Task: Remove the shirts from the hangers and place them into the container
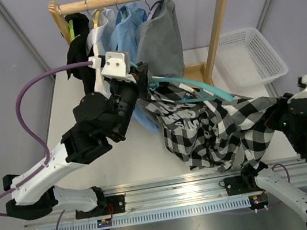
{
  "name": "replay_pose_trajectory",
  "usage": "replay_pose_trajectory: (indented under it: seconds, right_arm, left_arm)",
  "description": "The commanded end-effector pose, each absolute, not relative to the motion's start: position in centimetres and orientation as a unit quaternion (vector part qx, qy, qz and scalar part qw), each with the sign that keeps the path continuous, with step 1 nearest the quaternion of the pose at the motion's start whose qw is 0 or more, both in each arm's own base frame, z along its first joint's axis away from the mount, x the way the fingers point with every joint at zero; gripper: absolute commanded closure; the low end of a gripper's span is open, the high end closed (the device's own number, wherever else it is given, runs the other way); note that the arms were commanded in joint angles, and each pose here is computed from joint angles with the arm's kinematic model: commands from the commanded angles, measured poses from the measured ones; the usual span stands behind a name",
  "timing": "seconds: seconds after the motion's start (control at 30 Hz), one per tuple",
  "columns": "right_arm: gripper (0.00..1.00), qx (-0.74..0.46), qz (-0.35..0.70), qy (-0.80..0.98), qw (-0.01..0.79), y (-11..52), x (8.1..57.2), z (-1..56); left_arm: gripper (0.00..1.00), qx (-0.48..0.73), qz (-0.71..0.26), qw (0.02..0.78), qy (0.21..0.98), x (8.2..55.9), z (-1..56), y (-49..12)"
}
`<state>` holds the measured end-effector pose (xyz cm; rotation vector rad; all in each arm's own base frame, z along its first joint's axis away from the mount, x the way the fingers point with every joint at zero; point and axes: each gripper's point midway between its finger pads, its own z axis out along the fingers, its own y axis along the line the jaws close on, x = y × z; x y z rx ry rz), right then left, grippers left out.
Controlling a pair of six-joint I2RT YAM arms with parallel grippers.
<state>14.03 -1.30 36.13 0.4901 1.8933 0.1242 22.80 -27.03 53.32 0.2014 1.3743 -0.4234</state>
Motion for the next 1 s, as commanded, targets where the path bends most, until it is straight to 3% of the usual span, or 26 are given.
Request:
replay_pose_trajectory:
  seconds: [0.0,0.2,0.57,0.77,0.9,0.97]
  right_arm:
    - [1.0,0.187,0.031,0.823,0.535,-0.2,16.5,33.9]
    - [1.0,0.161,0.044,0.84,0.517,2.1,19.3,31.7]
    - [1.0,0.146,0.014,0.86,0.488,3.0,22.1,29.0]
    - [1.0,0.128,0.04,0.875,0.464,4.8,22.9,27.3]
    - [1.0,0.126,0.025,0.878,0.461,4.4,22.9,27.3]
    - [1.0,0.131,0.013,0.877,0.463,3.9,22.9,27.2]
  left_arm:
    - [1.0,0.117,-0.324,0.663,0.664,20.4,50.6,-30.6]
    - [1.0,0.193,-0.512,0.526,0.651,14.5,45.4,-39.3]
    - [1.0,0.2,-0.771,0.387,0.465,6.8,50.7,-41.3]
    - [1.0,0.164,-0.792,0.374,0.453,7.4,51.4,-41.6]
    - [1.0,0.131,-0.755,0.386,0.513,10.1,48.9,-42.3]
    - [1.0,0.109,-0.782,0.376,0.484,10.2,50.2,-41.1]
